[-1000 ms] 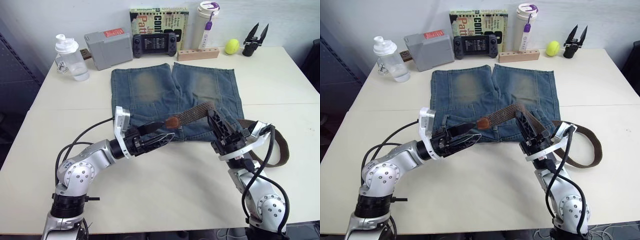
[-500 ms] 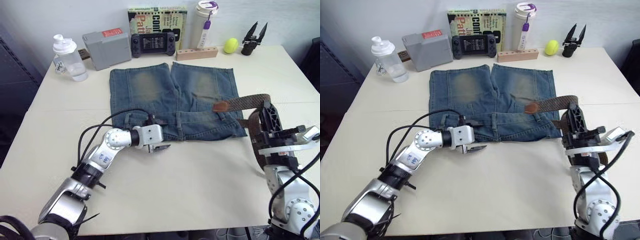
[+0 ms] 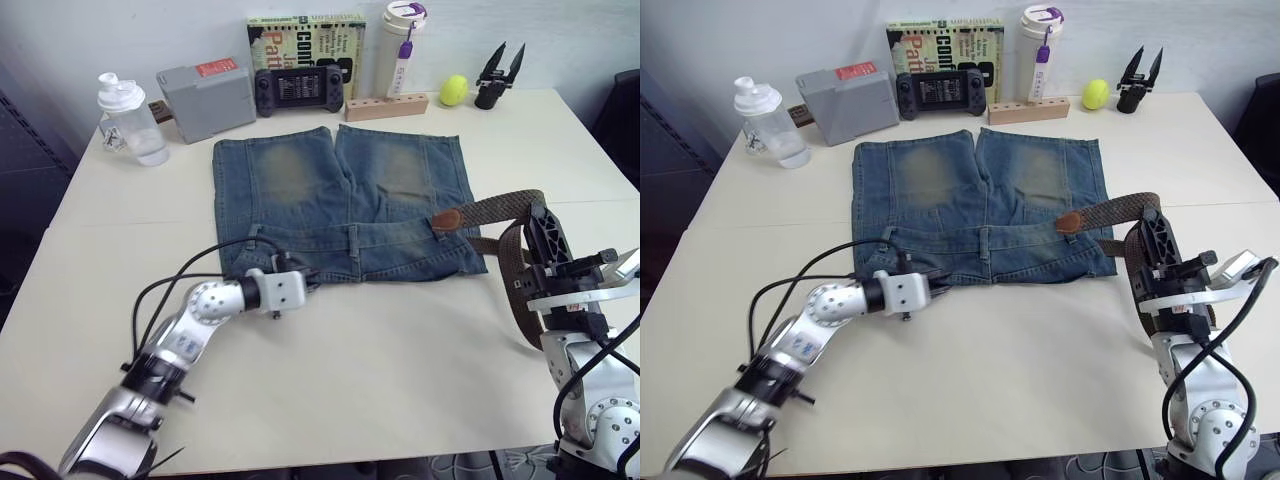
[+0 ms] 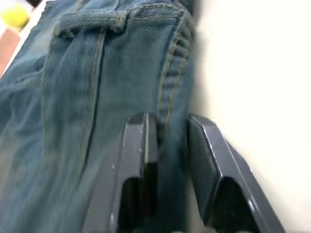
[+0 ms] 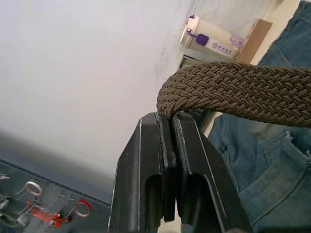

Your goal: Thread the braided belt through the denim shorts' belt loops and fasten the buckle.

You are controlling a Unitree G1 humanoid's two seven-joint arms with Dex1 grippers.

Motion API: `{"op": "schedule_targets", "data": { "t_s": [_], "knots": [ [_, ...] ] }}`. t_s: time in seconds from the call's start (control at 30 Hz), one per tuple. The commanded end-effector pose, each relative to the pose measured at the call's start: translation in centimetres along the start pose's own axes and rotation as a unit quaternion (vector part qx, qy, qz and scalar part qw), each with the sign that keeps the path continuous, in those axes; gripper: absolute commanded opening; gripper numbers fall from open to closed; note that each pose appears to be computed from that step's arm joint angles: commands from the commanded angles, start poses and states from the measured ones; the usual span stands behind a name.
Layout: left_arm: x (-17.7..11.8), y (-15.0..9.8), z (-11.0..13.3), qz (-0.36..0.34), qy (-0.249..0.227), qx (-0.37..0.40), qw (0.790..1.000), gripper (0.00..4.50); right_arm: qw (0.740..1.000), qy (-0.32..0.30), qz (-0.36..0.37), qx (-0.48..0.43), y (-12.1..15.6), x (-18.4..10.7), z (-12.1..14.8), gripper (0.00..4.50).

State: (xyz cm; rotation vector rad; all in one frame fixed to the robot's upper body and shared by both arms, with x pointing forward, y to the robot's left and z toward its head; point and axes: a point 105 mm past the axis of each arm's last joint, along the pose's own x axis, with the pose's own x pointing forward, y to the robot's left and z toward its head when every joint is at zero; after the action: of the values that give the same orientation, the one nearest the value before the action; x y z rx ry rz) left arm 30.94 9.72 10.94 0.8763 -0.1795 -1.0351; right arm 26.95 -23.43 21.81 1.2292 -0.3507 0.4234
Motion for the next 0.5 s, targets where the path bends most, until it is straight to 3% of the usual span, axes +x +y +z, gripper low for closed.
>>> {"op": "schedule_targets", "data": {
  "t_s": [0.03,0.2,0.3,0.43,0.5],
  "knots": [
    [-2.6,-0.5,3.1,0.009,-0.034,-0.003,0.999,1.14,1.0,0.003,0.022,-0.021,1.4,-0.1,1.0,0.0],
    [-5.2,-1.7,4.0,0.024,-0.042,-0.05,0.998,1.14,0.999,0.02,0.011,-0.036,1.3,-0.3,1.5,0.0],
    [-6.1,-2.2,3.4,0.028,-0.024,-0.063,0.997,1.14,0.999,0.023,0.013,-0.04,1.4,-0.2,1.8,0.0],
    [-5.3,-1.6,2.9,0.026,-0.022,-0.039,0.999,1.14,0.999,0.023,0.01,-0.038,1.2,-0.1,1.9,0.0],
    [-3.8,-0.5,2.8,0.03,-0.04,-0.042,0.998,1.67,0.999,0.025,0.01,-0.037,1.1,0.0,1.8,0.0]
  ]
}}
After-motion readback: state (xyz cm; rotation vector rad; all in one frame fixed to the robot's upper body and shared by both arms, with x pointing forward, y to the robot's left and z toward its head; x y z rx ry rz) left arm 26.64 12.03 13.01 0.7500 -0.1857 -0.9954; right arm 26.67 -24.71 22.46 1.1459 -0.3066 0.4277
